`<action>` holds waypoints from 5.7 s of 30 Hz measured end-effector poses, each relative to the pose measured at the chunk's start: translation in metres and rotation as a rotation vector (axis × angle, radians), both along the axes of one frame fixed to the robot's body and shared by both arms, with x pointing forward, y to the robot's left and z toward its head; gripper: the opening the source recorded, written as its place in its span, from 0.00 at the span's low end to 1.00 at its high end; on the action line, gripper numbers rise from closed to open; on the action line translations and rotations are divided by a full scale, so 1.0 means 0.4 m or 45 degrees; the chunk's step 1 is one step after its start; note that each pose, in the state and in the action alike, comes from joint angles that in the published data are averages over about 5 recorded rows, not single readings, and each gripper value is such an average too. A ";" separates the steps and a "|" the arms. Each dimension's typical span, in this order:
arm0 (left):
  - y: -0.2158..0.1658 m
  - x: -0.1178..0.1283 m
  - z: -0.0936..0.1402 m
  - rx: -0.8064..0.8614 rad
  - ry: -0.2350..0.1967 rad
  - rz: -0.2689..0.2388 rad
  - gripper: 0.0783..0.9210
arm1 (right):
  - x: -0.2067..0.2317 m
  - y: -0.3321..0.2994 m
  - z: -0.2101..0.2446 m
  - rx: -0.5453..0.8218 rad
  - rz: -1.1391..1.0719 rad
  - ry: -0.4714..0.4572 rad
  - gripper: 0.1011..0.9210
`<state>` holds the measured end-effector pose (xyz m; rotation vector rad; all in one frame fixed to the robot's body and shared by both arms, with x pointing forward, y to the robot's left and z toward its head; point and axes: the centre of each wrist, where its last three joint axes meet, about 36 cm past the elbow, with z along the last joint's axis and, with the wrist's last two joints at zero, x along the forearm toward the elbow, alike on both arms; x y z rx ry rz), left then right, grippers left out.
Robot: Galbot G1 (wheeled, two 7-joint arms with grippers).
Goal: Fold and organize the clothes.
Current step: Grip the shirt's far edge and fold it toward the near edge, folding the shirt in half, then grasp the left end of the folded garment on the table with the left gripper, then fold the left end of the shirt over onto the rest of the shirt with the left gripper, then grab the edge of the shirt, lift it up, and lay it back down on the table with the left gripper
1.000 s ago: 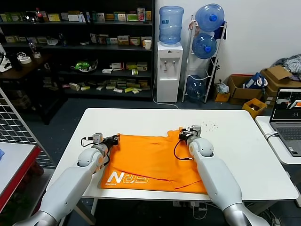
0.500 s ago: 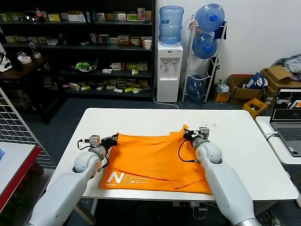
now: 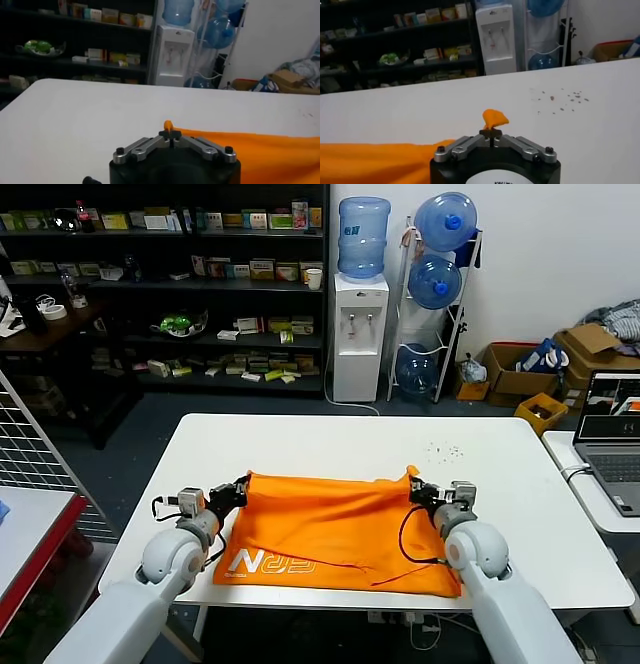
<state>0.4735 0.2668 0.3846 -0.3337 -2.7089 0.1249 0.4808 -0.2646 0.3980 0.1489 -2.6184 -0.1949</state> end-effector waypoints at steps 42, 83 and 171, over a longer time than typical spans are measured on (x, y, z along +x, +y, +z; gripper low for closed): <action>-0.008 -0.255 -0.128 0.001 0.076 0.040 0.88 | -0.377 -0.029 0.061 -0.055 0.015 0.090 0.88; 0.029 -0.264 -0.137 -0.029 -0.020 0.144 0.05 | -0.393 -0.012 0.030 -0.042 0.000 0.090 0.88; 0.141 -0.249 -0.042 -0.038 0.107 0.262 0.88 | -0.366 0.059 -0.026 -0.007 -0.001 0.078 0.88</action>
